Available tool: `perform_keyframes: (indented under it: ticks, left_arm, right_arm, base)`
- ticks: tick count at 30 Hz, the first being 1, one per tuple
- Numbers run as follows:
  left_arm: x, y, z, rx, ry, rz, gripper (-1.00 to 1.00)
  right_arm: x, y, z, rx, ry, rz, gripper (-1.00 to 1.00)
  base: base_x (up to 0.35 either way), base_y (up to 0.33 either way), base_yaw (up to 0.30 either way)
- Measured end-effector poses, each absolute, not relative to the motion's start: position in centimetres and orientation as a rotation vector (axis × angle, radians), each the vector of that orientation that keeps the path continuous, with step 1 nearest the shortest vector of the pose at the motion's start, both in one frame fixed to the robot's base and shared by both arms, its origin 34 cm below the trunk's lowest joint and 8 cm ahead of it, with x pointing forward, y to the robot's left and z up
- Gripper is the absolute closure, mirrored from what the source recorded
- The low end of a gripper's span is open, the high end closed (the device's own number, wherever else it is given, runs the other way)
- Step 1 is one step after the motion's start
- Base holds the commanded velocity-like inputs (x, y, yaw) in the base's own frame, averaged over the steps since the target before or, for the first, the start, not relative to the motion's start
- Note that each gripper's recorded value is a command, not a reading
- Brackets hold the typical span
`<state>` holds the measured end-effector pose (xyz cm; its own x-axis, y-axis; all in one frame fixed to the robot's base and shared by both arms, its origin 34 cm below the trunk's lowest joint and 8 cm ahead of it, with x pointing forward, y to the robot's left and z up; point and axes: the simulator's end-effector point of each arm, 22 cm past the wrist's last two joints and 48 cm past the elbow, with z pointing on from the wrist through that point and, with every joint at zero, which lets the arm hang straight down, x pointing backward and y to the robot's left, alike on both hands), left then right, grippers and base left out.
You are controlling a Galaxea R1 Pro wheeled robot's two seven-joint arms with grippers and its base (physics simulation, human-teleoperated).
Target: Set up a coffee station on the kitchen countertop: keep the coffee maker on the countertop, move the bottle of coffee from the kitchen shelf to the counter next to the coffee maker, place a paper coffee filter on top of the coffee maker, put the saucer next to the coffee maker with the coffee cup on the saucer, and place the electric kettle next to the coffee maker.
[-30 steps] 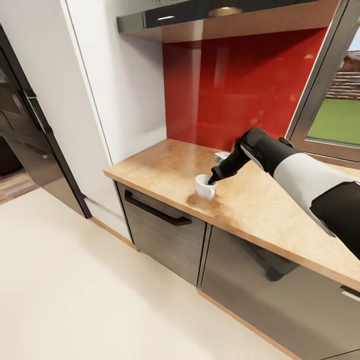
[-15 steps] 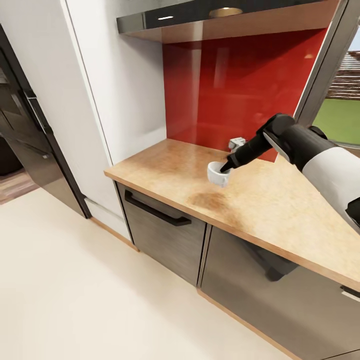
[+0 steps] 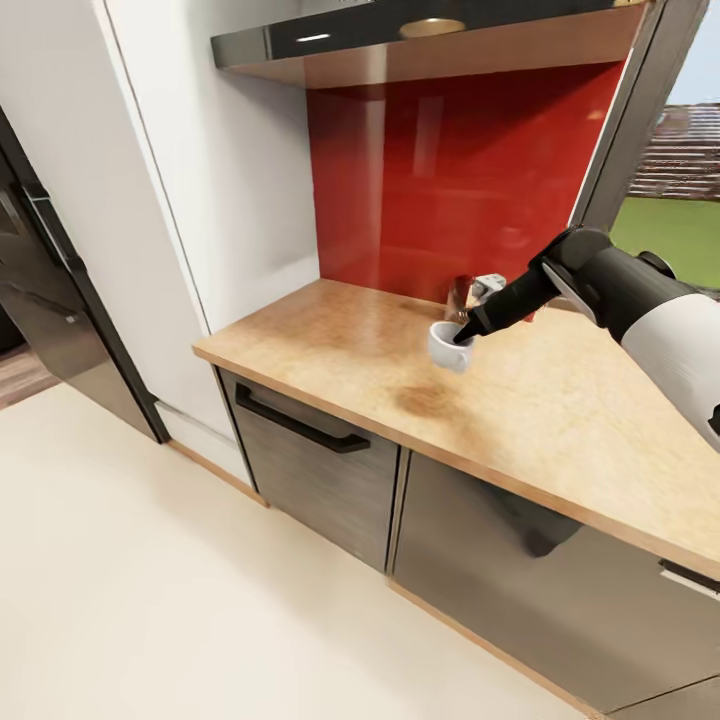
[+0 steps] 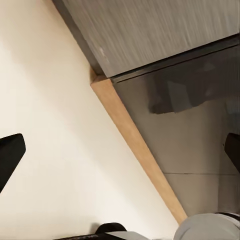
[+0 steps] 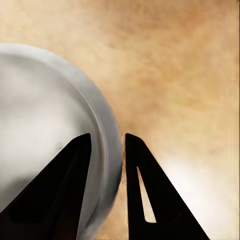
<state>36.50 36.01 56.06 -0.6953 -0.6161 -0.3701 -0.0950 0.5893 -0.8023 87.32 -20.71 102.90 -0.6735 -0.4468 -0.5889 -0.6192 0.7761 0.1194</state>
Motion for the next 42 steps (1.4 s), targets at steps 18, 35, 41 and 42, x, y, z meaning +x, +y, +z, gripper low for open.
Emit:
perform_keyframes:
  ticks: [18, 35, 41, 42]
  left_arm:
    - [36.8, 35.9, 56.3, -0.555, 2.163, -1.048, -1.00]
    - [37.1, 35.8, 56.6, -0.547, 2.152, -1.051, -1.00]
    - [37.1, 35.8, 56.6, -0.547, 2.150, -1.051, -1.00]
    - [37.1, 35.8, 56.7, -0.546, 2.150, -1.052, -1.00]
  right_arm:
    - [87.0, -20.8, 103.7, -0.794, 2.413, 0.413, 1.00]
    - [86.7, -20.9, 104.7, -0.794, 2.401, 0.401, 1.00]
    - [86.7, -20.9, 104.9, -0.794, 2.399, 0.401, 1.00]
    - [86.6, -20.9, 104.9, -0.794, 2.399, 0.400, 1.00]
  base:
    - [-0.006, -0.002, -0.255]
    - [-0.097, -0.070, -0.091]
    - [-0.046, -0.042, -0.238]
    - [-0.008, -0.007, -0.271]
